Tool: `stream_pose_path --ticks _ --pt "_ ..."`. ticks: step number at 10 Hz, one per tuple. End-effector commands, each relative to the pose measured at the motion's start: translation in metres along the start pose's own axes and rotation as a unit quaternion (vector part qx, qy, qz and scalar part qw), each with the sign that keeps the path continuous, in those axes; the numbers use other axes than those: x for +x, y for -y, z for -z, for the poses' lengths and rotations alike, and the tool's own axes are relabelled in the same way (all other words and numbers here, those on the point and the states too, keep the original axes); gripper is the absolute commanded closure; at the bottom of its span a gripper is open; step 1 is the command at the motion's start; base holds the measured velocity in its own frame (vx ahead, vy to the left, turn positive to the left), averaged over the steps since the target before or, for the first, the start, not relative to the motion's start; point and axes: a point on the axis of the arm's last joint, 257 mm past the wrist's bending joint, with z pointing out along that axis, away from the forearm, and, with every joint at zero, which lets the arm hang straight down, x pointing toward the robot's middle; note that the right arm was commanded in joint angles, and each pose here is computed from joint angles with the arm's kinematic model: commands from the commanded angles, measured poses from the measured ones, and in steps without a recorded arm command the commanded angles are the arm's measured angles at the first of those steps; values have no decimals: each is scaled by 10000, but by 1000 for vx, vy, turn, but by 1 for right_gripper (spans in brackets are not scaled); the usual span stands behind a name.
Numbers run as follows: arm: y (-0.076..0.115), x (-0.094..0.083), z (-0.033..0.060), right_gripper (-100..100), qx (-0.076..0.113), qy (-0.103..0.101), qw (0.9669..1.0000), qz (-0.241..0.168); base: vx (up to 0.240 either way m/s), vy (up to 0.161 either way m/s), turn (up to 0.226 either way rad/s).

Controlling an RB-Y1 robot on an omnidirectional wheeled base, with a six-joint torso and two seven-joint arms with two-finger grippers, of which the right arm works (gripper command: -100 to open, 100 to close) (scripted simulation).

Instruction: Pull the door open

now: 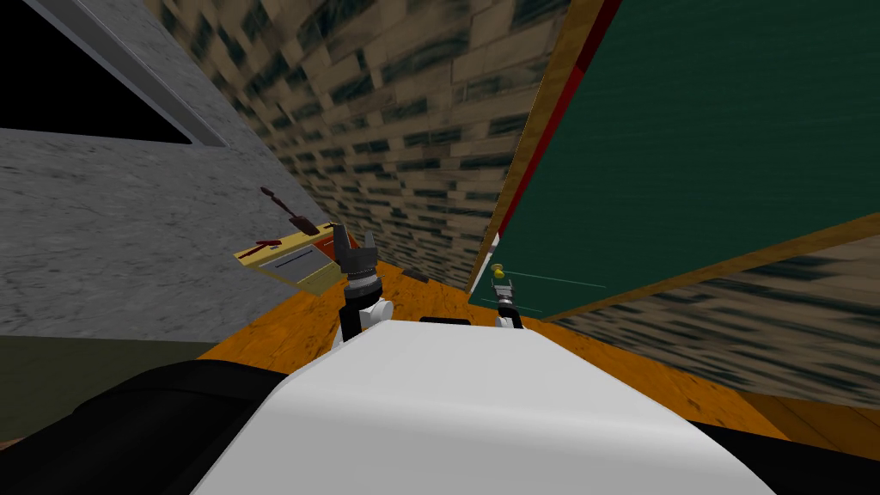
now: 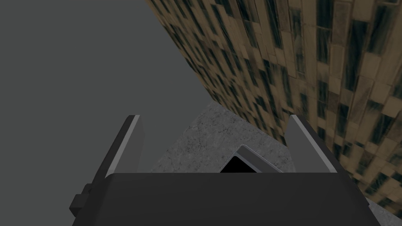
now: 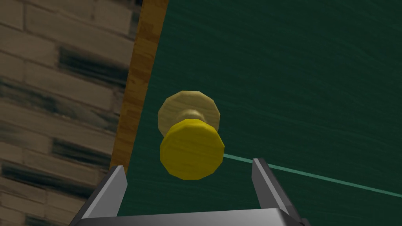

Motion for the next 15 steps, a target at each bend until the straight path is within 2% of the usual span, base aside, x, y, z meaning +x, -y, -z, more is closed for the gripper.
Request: stream_pose_path --ticks 1,2,3,5,6,11,12,13,15 --pt "28 -4 -6 -100 7 16 9998 -221 -46 -10 -1" --pt "64 3 -10 -100 12 29 9989 -466 -43 -17 -2" --pt "64 3 -10 -100 12 29 9988 -488 -36 -9 2" --pt "130 16 -17 -100 21 57 9955 -944 -44 -9 -2" --pt "130 16 -17 -100 21 57 9951 -986 -36 -5 0" --pt "247 38 -24 -100 37 111 9833 -1818 -44 -9 -1" --pt "232 34 -28 -100 35 103 9851 -1715 -17 -3 0" --pt "39 -52 0 -100 -78 131 9845 -1745 98 3 162" --pt "-130 -118 27 -100 -175 148 9844 -1745 198 -10 122"
